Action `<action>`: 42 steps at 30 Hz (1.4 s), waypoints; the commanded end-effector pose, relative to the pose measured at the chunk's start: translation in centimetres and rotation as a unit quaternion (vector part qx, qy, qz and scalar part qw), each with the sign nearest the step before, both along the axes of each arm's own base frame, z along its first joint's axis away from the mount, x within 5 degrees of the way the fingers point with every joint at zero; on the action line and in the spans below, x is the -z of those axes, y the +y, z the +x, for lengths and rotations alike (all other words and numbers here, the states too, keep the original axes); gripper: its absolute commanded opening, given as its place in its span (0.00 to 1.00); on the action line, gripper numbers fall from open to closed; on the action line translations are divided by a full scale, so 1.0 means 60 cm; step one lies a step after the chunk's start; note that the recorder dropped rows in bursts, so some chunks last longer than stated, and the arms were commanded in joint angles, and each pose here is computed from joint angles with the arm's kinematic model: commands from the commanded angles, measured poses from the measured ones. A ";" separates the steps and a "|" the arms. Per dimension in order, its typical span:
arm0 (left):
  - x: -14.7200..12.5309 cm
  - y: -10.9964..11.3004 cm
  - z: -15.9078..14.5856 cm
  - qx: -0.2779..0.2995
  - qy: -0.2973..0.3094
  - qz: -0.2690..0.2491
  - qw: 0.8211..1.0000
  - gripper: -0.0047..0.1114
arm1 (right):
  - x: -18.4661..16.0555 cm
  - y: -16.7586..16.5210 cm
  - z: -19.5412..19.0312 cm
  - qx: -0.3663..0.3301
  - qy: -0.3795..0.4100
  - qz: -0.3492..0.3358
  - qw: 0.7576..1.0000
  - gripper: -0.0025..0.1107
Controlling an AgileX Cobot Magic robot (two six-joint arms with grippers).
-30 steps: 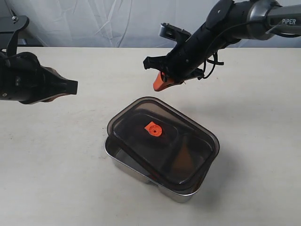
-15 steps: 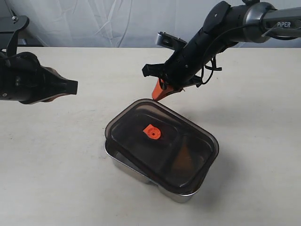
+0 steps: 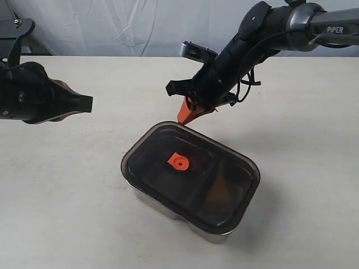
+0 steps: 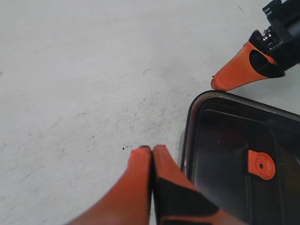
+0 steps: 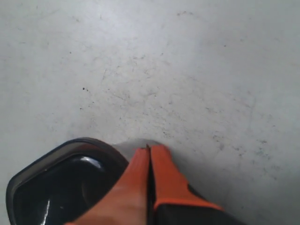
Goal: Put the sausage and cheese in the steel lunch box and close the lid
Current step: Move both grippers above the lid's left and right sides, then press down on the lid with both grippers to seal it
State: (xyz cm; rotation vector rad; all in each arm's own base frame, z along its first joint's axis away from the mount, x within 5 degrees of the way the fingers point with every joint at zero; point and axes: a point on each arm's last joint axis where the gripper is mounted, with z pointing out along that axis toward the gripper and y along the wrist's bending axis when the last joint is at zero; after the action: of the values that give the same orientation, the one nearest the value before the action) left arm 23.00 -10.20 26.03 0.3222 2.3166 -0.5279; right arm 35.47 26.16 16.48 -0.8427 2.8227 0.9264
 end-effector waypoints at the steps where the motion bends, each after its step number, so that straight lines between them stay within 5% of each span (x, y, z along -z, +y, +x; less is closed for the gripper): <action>1: -0.003 0.001 0.000 -0.005 -0.005 -0.004 1.000 0.04 | -0.002 0.008 -0.012 -0.027 0.010 -0.002 1.000 0.02; 17: 0.012 -0.003 0.000 0.009 0.025 0.001 1.000 0.04 | -0.018 -0.012 -0.015 -0.057 -0.005 -0.039 0.998 0.02; 26: 0.055 -0.011 0.016 0.009 0.081 0.009 0.997 0.04 | -0.115 -0.056 -0.013 0.017 -0.096 -0.105 0.990 0.02; 34: 0.045 -0.034 0.007 0.099 0.060 -0.031 0.993 0.04 | -0.218 -0.066 -0.076 0.008 -0.137 -0.071 0.988 0.02; 42: 0.037 -0.048 0.001 0.146 0.045 -0.067 0.986 0.04 | -0.197 -0.070 -0.170 -0.002 -0.137 -0.052 0.989 0.02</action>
State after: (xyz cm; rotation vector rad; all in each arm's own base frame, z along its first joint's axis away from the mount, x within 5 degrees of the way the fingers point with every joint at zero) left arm 23.17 -12.87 23.80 0.5797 2.3297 -0.8234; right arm 26.67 22.24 28.81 -0.9307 2.6714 0.5957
